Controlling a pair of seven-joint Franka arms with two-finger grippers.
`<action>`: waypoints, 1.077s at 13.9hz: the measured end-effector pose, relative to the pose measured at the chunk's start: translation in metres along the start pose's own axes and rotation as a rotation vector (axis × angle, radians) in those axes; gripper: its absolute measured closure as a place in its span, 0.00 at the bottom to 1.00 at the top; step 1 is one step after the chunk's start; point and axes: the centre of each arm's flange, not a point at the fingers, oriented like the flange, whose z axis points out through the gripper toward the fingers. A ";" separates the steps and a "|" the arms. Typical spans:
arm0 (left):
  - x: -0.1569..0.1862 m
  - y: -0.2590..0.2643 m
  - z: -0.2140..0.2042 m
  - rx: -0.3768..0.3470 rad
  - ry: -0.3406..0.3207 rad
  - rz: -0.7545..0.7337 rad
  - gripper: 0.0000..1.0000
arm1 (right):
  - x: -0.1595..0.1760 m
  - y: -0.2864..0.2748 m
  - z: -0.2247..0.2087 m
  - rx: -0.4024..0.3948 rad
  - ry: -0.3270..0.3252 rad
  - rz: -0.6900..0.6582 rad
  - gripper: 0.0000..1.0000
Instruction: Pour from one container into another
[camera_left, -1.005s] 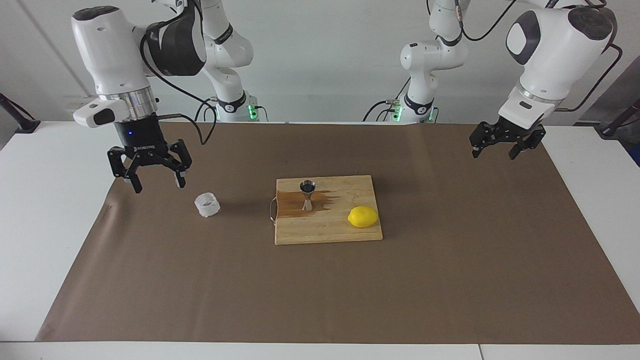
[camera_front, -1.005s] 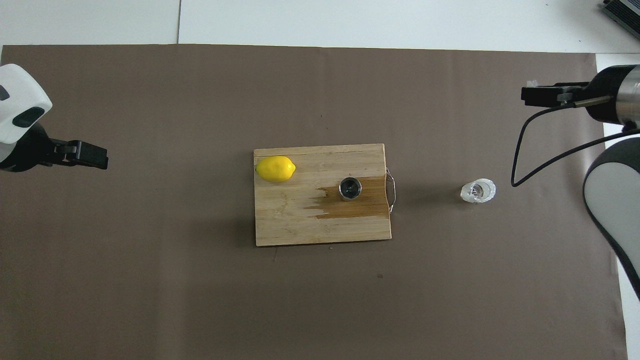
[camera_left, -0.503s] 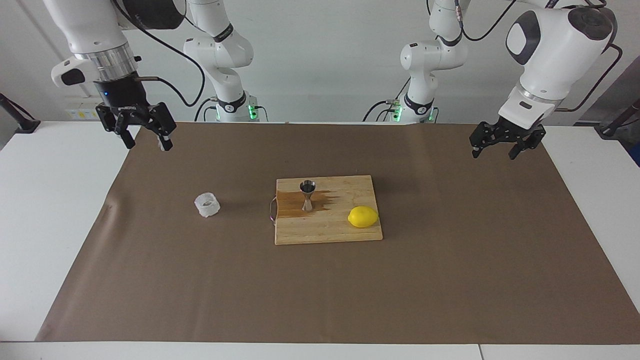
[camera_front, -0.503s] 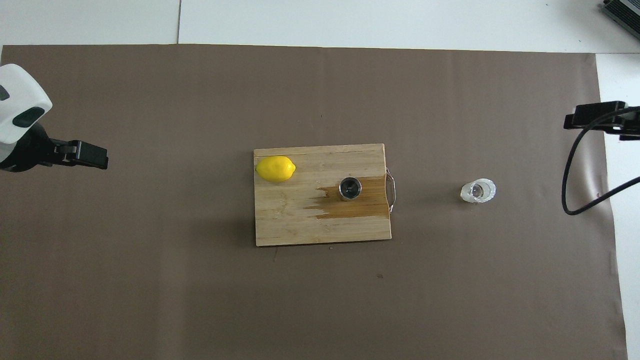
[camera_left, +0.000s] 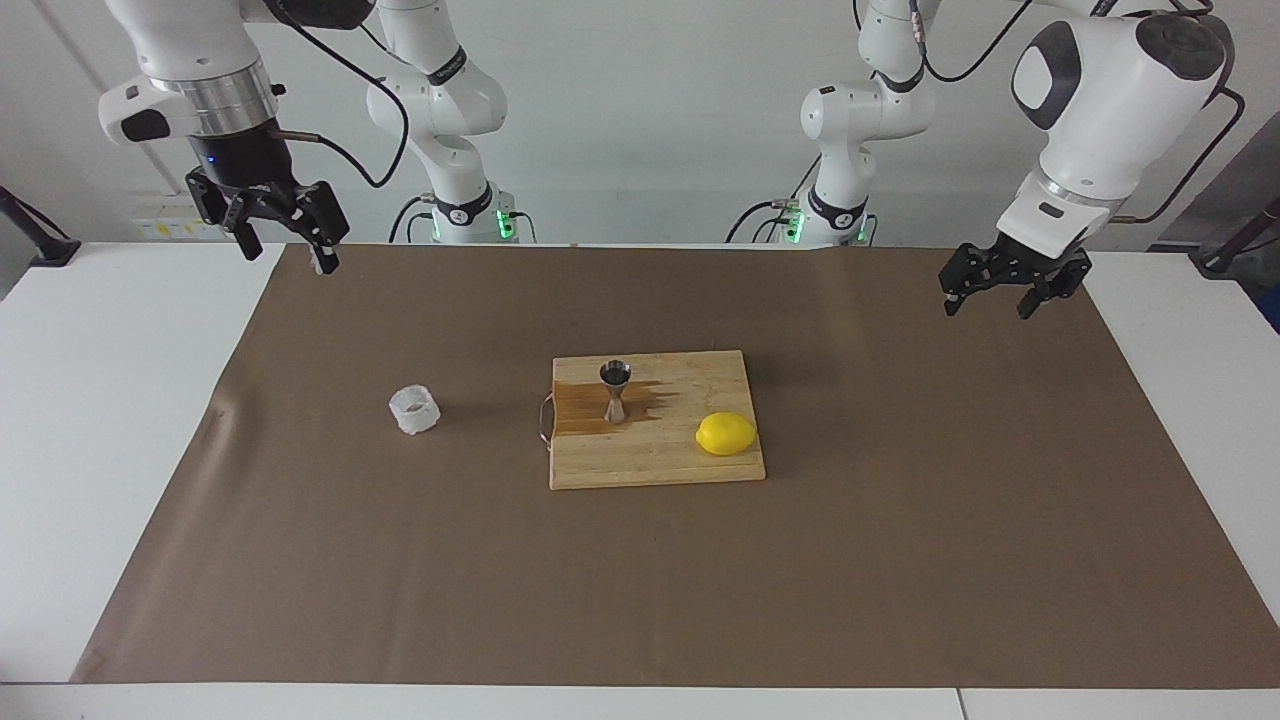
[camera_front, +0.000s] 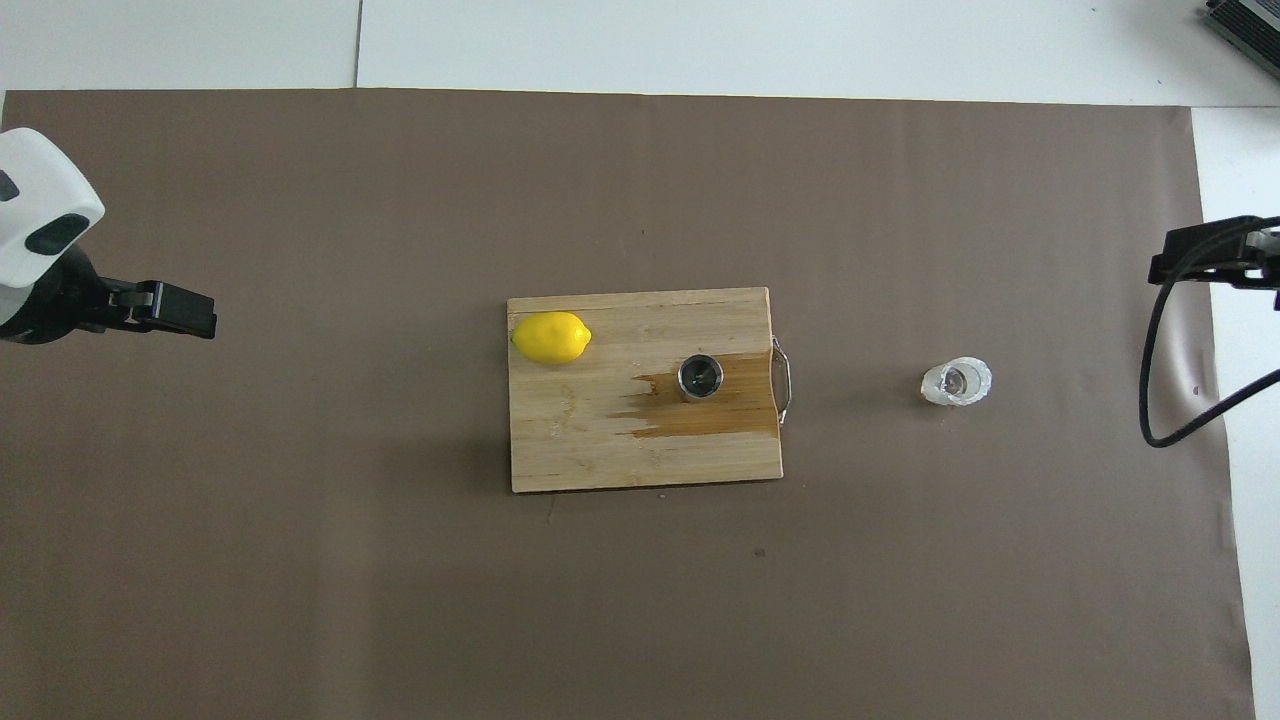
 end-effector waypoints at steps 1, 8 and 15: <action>0.000 0.000 0.000 0.000 0.000 0.000 0.00 | 0.000 -0.001 0.000 0.000 -0.002 -0.001 0.00; 0.000 0.000 0.000 0.000 0.000 0.000 0.00 | -0.006 -0.011 -0.003 0.011 -0.026 -0.019 0.00; 0.000 0.000 0.000 0.000 0.000 0.000 0.00 | -0.015 -0.006 0.001 0.005 -0.109 -0.011 0.00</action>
